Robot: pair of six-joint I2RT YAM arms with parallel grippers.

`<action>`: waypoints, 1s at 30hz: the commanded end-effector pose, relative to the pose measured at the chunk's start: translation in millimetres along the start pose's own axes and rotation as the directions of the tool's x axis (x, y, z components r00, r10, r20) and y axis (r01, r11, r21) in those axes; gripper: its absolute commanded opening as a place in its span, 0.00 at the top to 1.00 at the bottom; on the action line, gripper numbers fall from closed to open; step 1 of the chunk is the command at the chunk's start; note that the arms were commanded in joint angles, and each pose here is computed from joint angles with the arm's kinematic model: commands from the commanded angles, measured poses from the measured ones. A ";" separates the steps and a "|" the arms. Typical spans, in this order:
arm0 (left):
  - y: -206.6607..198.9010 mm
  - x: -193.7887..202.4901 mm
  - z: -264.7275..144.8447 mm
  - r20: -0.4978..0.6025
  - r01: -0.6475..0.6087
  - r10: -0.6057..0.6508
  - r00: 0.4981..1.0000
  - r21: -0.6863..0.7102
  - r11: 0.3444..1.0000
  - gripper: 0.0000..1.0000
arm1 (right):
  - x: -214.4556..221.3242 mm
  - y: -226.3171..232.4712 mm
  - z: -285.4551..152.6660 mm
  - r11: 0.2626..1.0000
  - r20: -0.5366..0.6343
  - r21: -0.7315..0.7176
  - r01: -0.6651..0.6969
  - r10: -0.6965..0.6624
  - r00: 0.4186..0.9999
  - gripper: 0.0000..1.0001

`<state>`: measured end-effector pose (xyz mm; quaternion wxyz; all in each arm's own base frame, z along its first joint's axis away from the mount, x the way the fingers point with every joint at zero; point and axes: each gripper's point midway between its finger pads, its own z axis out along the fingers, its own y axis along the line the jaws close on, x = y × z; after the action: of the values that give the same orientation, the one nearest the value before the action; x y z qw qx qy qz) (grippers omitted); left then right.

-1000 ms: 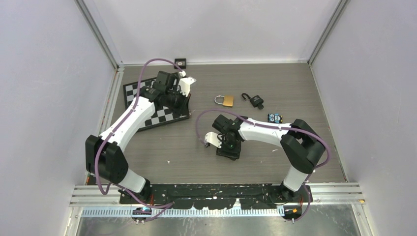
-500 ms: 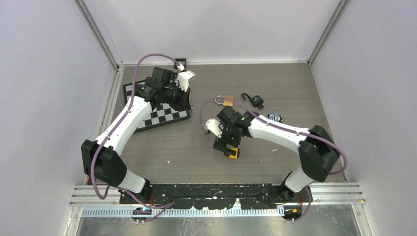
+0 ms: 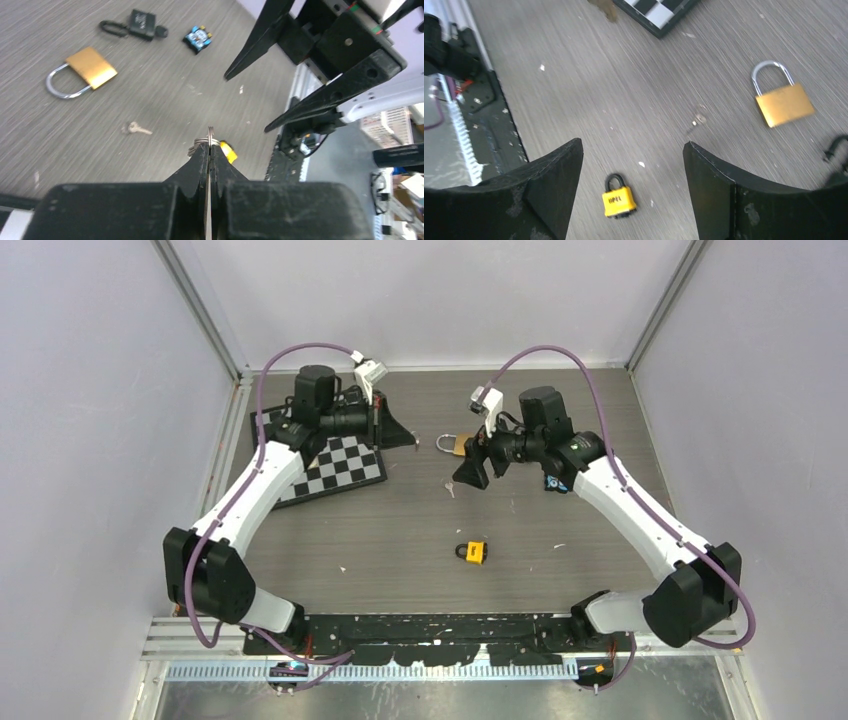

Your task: Unlock with the key

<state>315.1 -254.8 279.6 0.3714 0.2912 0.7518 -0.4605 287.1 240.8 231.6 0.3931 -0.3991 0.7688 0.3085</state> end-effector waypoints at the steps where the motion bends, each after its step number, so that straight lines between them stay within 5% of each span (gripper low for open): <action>1: -34.8 -22.1 2.5 0.080 0.034 -0.050 0.996 0.191 0.981 1.00 | -41.7 27.7 -3.0 0.990 0.165 -0.138 0.021 0.002 0.986 0.23; 17: -72.4 14.3 30.1 0.001 0.115 -0.123 0.992 0.344 0.932 1.00 | -47.9 47.9 22.7 0.973 0.131 -0.213 0.084 -0.057 0.990 0.26; 25: -67.8 19.9 33.4 -0.004 0.119 -0.125 0.992 0.337 0.934 1.00 | -38.7 53.6 17.1 0.966 0.111 -0.228 0.119 -0.095 0.989 0.81; 30: -64.4 23.4 34.3 -0.011 0.116 -0.119 0.993 0.320 0.940 1.00 | -32.0 49.8 9.2 0.972 0.105 -0.180 0.153 -0.136 0.985 0.86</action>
<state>264.0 -309.0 278.0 0.2872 0.2830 0.6933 -0.5973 261.5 292.8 238.8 0.3659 -0.4561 0.7104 0.3917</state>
